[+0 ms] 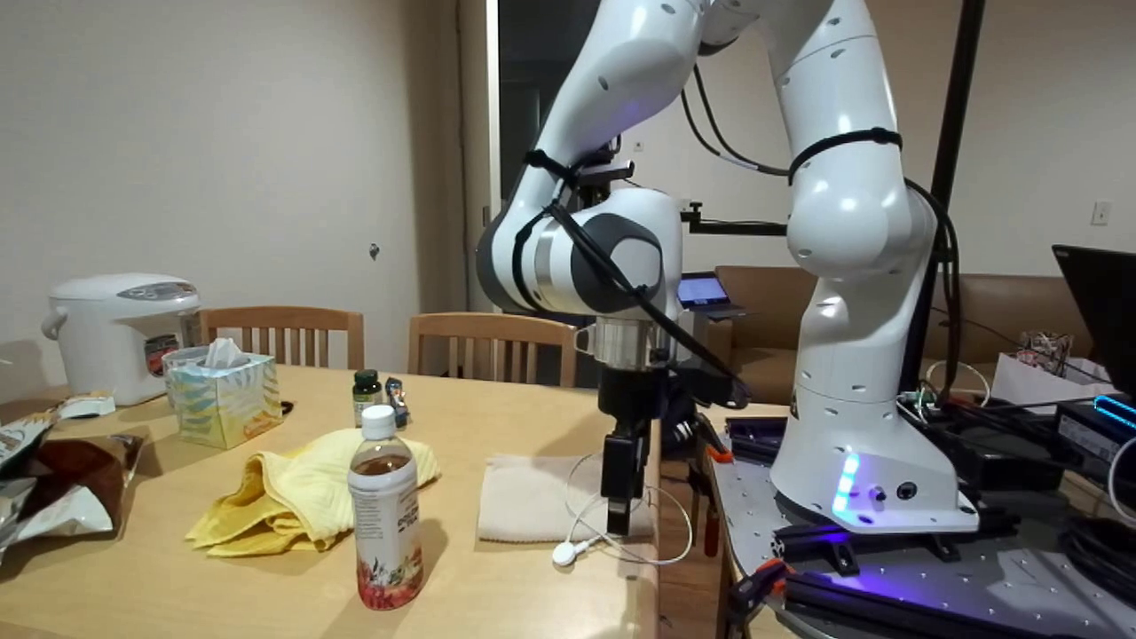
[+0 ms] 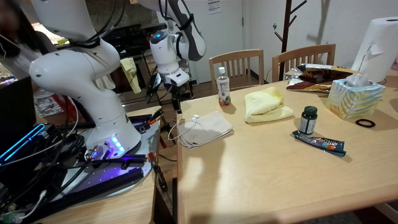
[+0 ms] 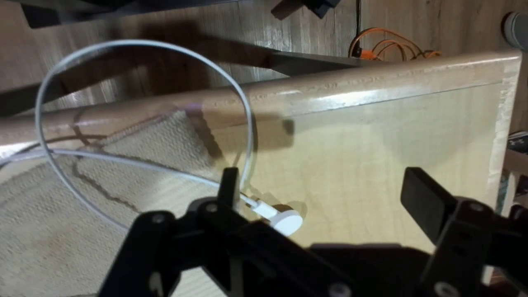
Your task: Pick up the cable on the table and make a circle with it.
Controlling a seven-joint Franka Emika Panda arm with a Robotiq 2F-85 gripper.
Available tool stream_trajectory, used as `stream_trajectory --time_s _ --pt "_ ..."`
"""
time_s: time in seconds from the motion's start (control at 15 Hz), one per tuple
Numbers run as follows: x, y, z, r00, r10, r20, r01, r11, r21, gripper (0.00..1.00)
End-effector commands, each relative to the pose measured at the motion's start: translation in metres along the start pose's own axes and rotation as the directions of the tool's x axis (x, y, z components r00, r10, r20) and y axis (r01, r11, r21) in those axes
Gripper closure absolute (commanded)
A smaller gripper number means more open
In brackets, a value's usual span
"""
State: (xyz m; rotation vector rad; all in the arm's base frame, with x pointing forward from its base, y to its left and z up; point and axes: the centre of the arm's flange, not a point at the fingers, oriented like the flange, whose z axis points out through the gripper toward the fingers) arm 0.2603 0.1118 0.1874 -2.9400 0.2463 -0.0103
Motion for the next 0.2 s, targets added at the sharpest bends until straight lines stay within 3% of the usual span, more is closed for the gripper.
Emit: stream_trajectory --time_s 0.0,0.07,0.13 --pt "0.013 -0.015 -0.071 0.996 0.093 0.008 -0.092 0.992 -0.085 0.0" --pt "-0.009 0.004 0.0 0.998 0.057 0.002 -0.057 0.998 -0.027 0.0" --pt "-0.011 0.005 0.001 0.998 0.058 0.003 -0.058 0.998 -0.033 0.0"
